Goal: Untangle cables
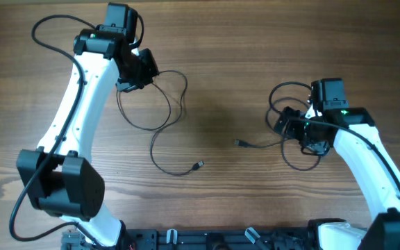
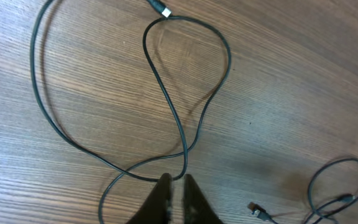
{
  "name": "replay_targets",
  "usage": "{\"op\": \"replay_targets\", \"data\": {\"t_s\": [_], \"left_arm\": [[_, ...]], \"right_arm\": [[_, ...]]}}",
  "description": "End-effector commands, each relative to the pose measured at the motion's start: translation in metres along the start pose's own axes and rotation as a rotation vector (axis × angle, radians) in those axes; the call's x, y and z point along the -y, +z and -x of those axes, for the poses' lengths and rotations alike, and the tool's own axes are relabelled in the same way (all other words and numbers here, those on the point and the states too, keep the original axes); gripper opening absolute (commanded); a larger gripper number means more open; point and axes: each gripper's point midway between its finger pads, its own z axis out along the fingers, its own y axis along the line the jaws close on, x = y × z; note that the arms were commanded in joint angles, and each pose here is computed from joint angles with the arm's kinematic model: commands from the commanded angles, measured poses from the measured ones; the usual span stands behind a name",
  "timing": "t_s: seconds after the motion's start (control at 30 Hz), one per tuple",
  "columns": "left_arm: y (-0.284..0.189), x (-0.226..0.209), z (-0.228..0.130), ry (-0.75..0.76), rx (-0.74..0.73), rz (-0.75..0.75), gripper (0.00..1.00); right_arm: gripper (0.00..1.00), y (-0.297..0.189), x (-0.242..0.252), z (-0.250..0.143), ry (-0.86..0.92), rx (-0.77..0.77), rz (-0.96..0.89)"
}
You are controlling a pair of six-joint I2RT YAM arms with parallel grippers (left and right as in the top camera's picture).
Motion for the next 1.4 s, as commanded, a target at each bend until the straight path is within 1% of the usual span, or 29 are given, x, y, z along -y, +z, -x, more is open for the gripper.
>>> {"op": "replay_targets", "data": {"t_s": [0.0,0.1,0.13,0.17,0.23,0.27,0.33,0.4,0.43,0.47,0.53,0.6,0.63,0.7,0.77,0.83,0.93,0.97,1.13,1.23,1.37], "left_arm": [[0.007,0.003,-0.007,-0.007,-0.03,-0.004,0.21],[0.008,0.008,-0.01,0.005,-0.035,-0.005,0.34],[0.008,0.009,-0.012,0.011,-0.036,-0.005,0.4],[0.008,0.011,-0.013,0.015,-0.037,-0.006,0.49],[0.009,0.014,-0.015,0.025,-0.038,-0.009,0.62],[0.009,0.016,-0.016,0.029,-0.039,-0.01,0.72],[0.009,0.019,-0.018,0.038,-0.041,-0.012,0.88],[0.009,0.021,-0.019,0.044,-0.042,-0.013,1.0],[0.01,0.021,-0.02,0.046,-0.043,-0.013,1.0],[0.01,0.022,-0.02,0.047,-0.043,-0.013,1.0],[0.01,0.021,-0.02,0.046,-0.043,-0.013,1.0],[0.01,0.022,-0.02,0.046,-0.043,-0.013,1.0],[0.01,0.022,-0.02,0.046,-0.043,-0.013,1.0],[0.009,0.022,-0.02,0.046,-0.043,-0.013,1.0],[0.009,0.022,-0.02,0.046,-0.043,-0.013,1.0],[0.009,0.022,-0.02,0.046,-0.043,-0.013,1.0],[0.01,0.022,-0.02,0.046,-0.043,-0.013,1.0],[0.009,0.022,-0.02,0.046,-0.042,-0.013,1.0],[0.009,0.022,-0.02,0.046,-0.043,-0.013,1.0],[0.009,0.022,-0.02,0.046,-0.043,-0.013,1.0],[0.009,0.022,-0.02,0.046,-0.043,-0.013,1.0]], "right_arm": [[1.0,0.02,0.013,-0.012,0.375,-0.054,-0.073],[1.0,0.03,0.014,-0.007,0.459,-0.048,-0.085],[1.0,0.035,0.013,-0.004,0.486,-0.042,-0.084],[0.99,0.039,0.012,-0.002,0.514,-0.04,-0.083],[0.9,0.049,0.01,0.0,0.558,-0.049,-0.083],[0.85,0.054,0.01,-0.001,0.559,-0.059,-0.089],[0.82,0.063,0.013,-0.006,0.556,-0.084,-0.115],[0.79,0.072,0.016,-0.013,0.55,-0.111,-0.149],[0.77,0.077,0.018,-0.016,0.547,-0.121,-0.168],[0.72,0.081,0.021,-0.018,0.541,-0.126,-0.187],[0.49,0.092,0.027,-0.018,0.522,-0.12,-0.226],[0.11,0.1,0.028,-0.014,0.463,-0.11,-0.226],[0.04,0.105,0.027,-0.011,0.428,-0.106,-0.218],[0.04,0.11,0.021,-0.002,0.348,-0.085,-0.181],[0.04,0.111,0.008,0.015,0.199,-0.036,-0.115],[0.04,0.101,-0.006,0.031,0.069,0.01,-0.07],[0.04,0.076,-0.024,0.059,-0.041,0.082,-0.029],[0.05,0.046,-0.036,0.085,-0.104,0.165,-0.022],[0.04,-0.05,-0.064,0.146,-0.292,0.402,-0.018],[0.05,-0.103,-0.076,0.17,-0.38,0.517,-0.017],[0.04,-0.157,-0.071,0.198,-0.402,0.654,-0.068]]}}
